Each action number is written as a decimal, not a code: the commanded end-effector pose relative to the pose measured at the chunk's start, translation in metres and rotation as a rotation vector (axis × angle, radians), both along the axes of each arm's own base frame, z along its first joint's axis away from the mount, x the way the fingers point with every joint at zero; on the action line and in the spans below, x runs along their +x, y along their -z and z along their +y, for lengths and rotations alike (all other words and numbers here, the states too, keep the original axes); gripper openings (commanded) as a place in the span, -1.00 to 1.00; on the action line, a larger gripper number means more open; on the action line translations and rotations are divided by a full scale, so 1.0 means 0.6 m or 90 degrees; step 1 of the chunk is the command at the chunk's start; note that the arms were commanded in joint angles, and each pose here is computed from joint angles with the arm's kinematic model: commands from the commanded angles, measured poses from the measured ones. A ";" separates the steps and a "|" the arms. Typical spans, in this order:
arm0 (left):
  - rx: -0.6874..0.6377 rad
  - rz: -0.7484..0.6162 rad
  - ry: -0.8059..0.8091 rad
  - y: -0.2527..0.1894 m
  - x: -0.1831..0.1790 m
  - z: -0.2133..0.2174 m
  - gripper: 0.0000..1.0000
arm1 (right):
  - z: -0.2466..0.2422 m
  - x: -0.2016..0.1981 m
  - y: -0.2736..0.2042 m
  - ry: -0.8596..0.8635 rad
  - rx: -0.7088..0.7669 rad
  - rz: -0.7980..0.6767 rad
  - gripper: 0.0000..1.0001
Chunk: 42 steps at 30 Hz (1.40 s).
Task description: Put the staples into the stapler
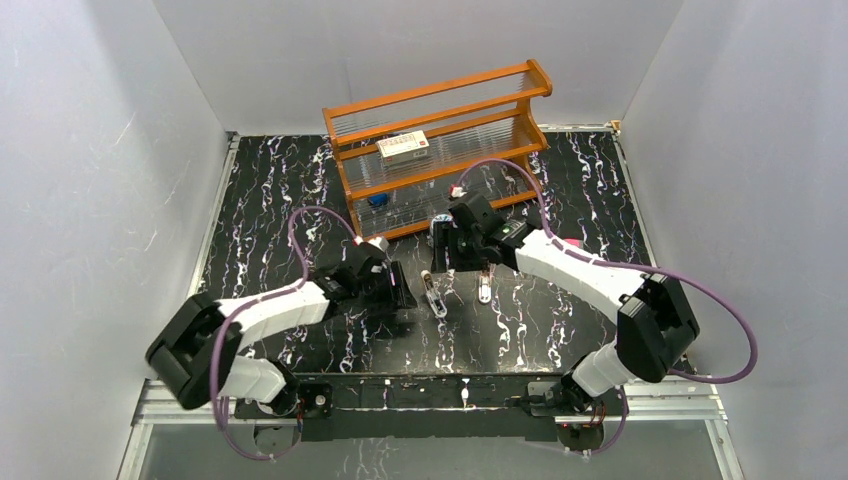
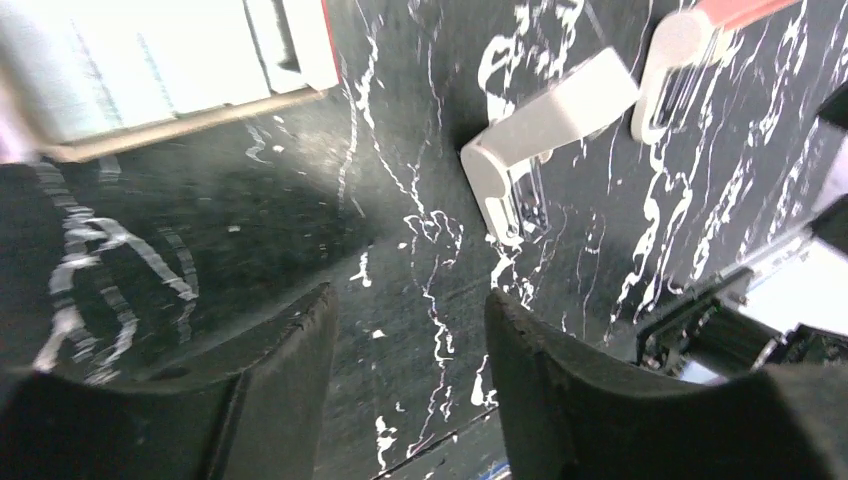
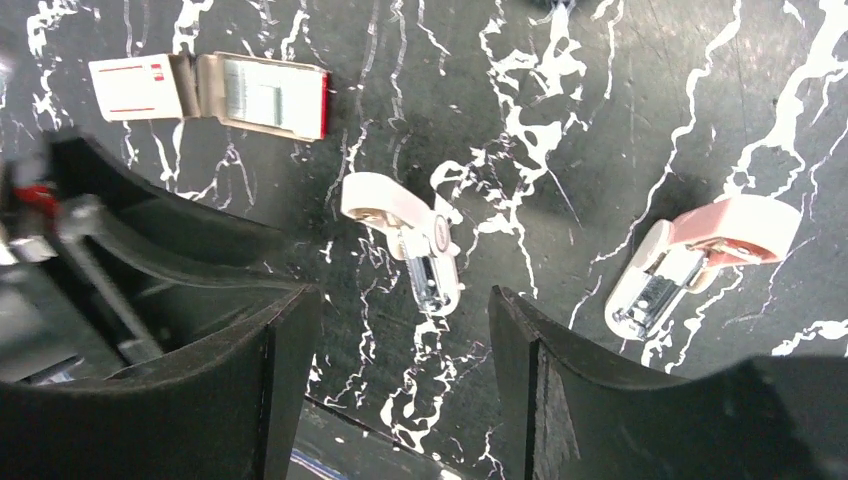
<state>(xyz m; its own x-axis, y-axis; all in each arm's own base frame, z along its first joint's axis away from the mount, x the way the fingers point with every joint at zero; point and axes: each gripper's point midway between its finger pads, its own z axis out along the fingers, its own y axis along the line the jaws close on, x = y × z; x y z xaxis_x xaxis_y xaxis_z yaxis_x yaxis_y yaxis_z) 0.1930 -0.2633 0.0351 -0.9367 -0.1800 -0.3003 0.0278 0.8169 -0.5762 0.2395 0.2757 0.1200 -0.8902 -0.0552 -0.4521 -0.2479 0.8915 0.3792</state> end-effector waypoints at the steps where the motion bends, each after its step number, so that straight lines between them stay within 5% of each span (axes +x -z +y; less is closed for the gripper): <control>1: 0.133 -0.108 -0.069 -0.076 0.047 0.091 0.15 | 0.016 0.025 -0.074 -0.012 -0.014 -0.105 0.35; 5: 0.201 -0.176 -0.153 -0.147 0.087 0.170 0.26 | 0.055 0.030 -0.097 -0.015 -0.027 -0.148 0.09; 15: 0.294 -0.349 -0.311 -0.323 0.116 0.293 0.32 | 0.164 0.026 -0.076 -0.013 -0.062 -0.142 -0.16; 20: 0.305 -0.395 -0.389 -0.324 0.111 0.333 0.36 | 0.193 0.032 -0.039 0.021 -0.092 -0.118 -0.30; 29: 0.337 -0.406 -0.469 -0.313 0.093 0.379 0.52 | 0.227 0.043 0.032 0.024 -0.118 -0.092 -0.10; 35: 0.324 -0.411 -0.495 -0.309 0.082 0.391 0.57 | 0.260 0.028 0.058 -0.012 -0.088 -0.048 -0.28; 42: 0.343 -0.407 -0.498 -0.305 0.082 0.396 0.59 | 0.271 0.035 0.063 -0.030 -0.101 -0.052 -0.25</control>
<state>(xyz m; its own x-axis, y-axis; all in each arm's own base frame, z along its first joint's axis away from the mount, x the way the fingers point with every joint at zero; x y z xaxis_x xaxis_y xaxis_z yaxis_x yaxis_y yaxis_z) 0.2430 -0.0367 0.2186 -0.2991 -0.3559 -0.8854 -0.3816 0.8950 -0.2309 0.2538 0.4208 0.0601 -0.8648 -0.1868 -0.4660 -0.2923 0.9420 0.1649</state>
